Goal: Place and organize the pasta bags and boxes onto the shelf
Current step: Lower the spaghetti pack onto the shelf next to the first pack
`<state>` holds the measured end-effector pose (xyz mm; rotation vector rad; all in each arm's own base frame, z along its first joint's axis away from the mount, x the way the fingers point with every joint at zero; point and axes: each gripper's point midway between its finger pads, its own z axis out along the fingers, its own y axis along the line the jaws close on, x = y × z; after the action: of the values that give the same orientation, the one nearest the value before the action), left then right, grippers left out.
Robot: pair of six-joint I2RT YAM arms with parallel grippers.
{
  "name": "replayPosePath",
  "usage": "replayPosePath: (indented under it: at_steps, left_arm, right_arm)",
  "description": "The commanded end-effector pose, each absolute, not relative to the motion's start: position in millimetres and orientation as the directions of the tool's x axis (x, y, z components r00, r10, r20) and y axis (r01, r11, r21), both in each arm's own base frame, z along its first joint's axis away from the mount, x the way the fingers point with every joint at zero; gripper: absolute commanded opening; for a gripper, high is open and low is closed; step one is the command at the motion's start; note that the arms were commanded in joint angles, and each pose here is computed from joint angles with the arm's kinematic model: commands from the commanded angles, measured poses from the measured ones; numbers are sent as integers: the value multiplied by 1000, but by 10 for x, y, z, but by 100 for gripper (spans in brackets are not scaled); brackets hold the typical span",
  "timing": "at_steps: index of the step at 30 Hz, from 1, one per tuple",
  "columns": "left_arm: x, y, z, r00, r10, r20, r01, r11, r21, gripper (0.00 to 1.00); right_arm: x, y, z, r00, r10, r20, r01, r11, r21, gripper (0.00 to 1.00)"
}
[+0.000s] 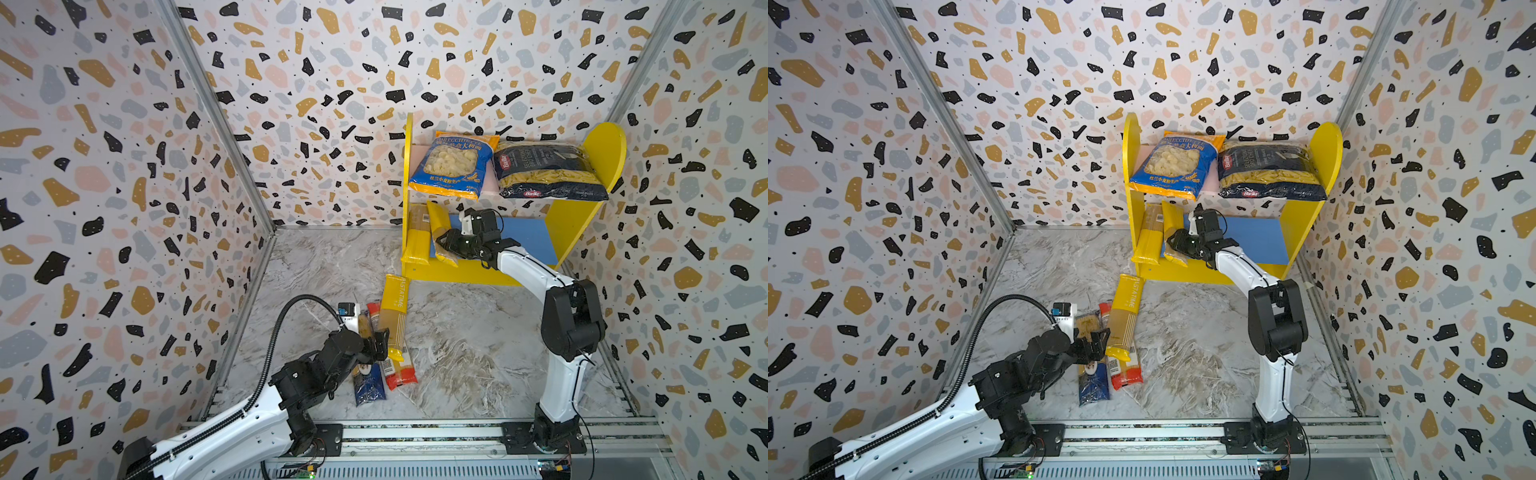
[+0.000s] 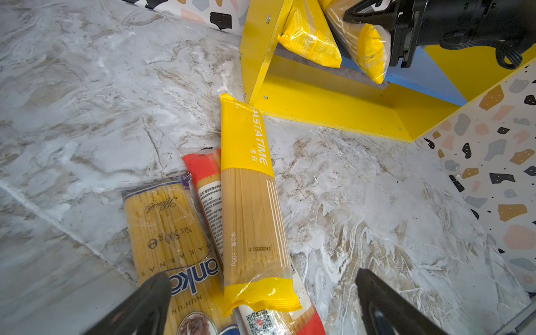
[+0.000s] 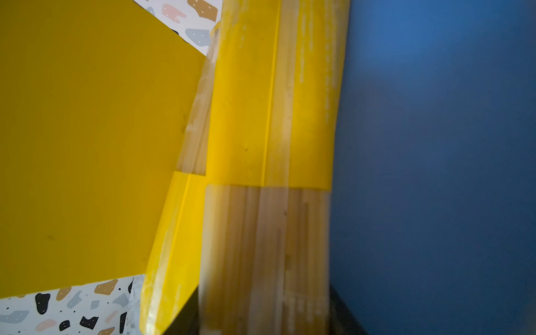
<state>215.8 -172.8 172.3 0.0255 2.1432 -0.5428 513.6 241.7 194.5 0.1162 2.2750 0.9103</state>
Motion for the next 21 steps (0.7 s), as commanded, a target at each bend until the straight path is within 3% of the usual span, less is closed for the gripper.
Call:
replayPosePath:
  at_steps: [1, 5, 8, 12, 18, 21]
  left_arm:
    - [2163, -1690, 1719, -582, -170, -795, 215, 911, -352, 100]
    - [2163, -1682, 1717, -580, -172, -796, 213, 911, -352, 99]
    - [2165, -1685, 1719, -579, -170, -797, 215, 912, -350, 100]
    - [2166, -1684, 1726, -578, -168, -798, 216, 912, -348, 100]
    - [2169, -1679, 1727, -578, -168, -799, 213, 914, -346, 100]
    - [2167, -1676, 1727, -578, -166, -799, 213, 914, -345, 100]
  right_arm:
    - [5255, 2448, 2544, -666, 333, -668, -264, 732, 629, 48]
    - [5276, 2407, 2553, -650, 339, -680, -246, 753, 610, 48]
    - [5285, 2360, 2537, -632, 334, -700, -213, 793, 570, 37]
    - [5294, 2311, 2505, -608, 324, -725, -151, 849, 506, 34]
    - [5277, 2361, 2509, -588, 292, -754, -123, 889, 440, 35]
    - [5282, 2389, 2491, -592, 283, -755, -115, 897, 427, 46]
